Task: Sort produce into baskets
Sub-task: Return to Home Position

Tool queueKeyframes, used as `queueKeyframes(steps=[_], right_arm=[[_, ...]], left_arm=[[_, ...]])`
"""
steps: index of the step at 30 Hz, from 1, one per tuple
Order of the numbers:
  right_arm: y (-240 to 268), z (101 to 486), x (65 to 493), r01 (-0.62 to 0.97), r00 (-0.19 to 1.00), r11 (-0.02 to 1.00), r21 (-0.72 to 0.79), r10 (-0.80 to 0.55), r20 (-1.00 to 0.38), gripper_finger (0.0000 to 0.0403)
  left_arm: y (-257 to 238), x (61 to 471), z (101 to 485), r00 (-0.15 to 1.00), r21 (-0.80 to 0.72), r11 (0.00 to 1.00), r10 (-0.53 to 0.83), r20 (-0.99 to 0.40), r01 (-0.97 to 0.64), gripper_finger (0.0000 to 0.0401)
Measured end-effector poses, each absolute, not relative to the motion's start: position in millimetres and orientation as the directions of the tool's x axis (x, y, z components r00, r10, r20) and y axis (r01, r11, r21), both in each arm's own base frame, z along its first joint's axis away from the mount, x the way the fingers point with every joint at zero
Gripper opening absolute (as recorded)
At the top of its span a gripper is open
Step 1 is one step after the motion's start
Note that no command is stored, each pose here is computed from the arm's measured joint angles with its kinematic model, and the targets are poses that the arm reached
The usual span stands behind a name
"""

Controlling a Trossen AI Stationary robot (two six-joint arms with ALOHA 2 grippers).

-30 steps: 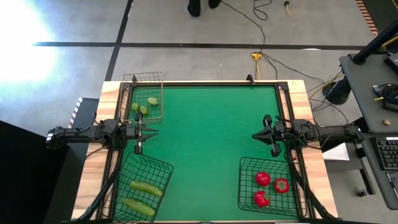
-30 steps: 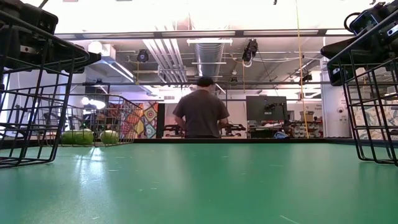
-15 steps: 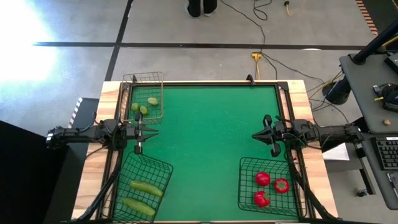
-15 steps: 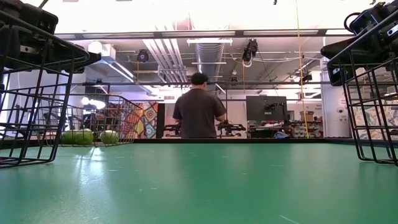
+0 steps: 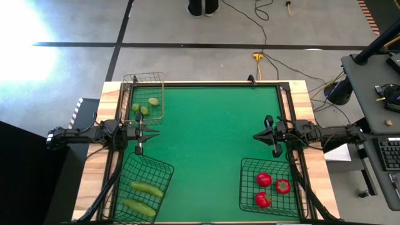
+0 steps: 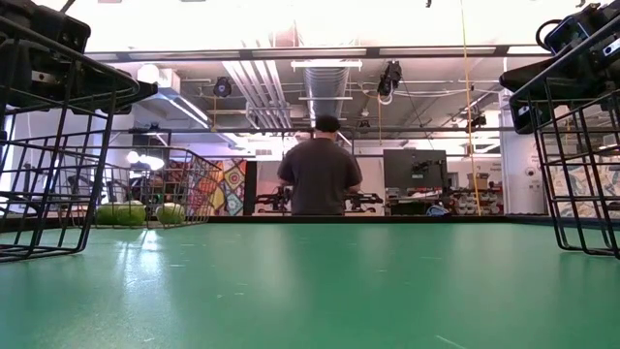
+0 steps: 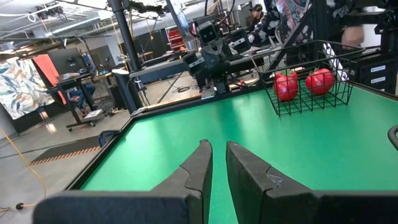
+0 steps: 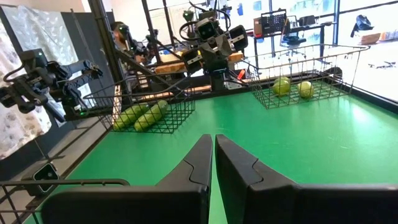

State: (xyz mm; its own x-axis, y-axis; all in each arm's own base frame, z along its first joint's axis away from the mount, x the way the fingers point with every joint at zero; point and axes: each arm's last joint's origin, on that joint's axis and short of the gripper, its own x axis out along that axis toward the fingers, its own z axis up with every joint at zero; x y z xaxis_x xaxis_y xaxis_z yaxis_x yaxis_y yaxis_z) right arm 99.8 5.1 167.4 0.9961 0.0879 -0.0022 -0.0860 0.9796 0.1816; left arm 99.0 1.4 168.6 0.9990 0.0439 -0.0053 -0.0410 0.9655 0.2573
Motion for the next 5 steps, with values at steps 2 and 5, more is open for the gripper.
queueKeyframes(steps=[2,5], right_arm=[[5.1,167.4,99.8,-0.086,0.996,0.98,0.181,0.088,-0.002,0.0013],[5.1,167.4,99.8,-0.086,0.996,0.98,0.181,0.088,-0.002,0.0013]], left_arm=[[1.4,99.0,168.7,0.999,0.257,0.965,0.044,-0.005,-0.041,0.0031],[1.4,99.0,168.5,0.999,0.257,0.965,0.044,-0.006,-0.041,0.0031]])
